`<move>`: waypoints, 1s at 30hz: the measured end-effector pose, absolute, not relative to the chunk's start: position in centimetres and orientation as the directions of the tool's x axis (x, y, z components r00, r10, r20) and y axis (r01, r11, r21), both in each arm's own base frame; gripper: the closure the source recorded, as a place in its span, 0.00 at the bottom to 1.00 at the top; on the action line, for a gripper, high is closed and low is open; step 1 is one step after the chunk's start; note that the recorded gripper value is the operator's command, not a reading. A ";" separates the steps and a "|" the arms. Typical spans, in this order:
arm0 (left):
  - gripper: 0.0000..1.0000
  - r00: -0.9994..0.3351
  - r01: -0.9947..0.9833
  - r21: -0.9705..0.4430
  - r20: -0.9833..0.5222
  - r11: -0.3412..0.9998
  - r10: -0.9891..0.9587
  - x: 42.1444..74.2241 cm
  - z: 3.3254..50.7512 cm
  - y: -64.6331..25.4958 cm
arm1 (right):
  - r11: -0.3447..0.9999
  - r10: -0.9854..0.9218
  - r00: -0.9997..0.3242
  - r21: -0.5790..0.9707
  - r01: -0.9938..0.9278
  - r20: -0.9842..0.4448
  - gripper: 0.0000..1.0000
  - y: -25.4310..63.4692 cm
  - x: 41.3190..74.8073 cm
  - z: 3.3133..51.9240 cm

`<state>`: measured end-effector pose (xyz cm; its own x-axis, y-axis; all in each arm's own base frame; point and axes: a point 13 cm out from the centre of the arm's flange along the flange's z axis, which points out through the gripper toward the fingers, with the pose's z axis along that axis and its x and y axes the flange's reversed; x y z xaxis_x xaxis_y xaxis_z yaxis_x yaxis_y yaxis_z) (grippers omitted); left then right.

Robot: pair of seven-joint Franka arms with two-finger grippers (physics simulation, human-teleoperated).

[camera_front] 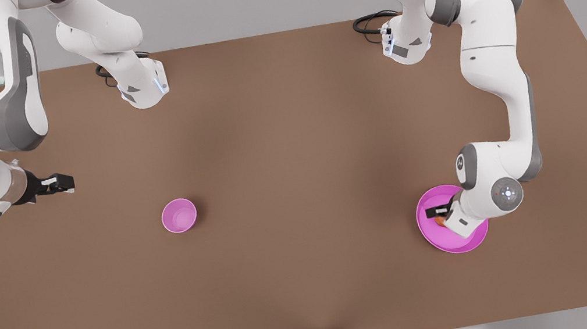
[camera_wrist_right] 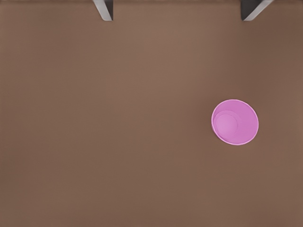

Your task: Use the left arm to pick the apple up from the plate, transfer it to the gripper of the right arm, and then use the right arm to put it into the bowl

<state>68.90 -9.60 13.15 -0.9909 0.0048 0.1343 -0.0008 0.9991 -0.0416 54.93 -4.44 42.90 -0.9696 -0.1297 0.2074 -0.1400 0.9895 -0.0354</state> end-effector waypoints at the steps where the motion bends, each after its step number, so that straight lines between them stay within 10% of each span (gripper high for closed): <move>1: 0.00 -0.992 -0.003 -0.040 0.126 0.999 0.002 69.1 12.8 -9.4 | 0.989 -0.131 -0.969 -0.036 -0.142 0.208 0.00 -4.4 54.9 42.9; 30: 0.00 -0.988 -0.021 -0.022 0.153 1.000 -0.018 67.2 4.3 -7.1 | 0.981 -0.166 -0.957 -0.062 -0.185 0.236 0.00 -4.3 55.0 41.3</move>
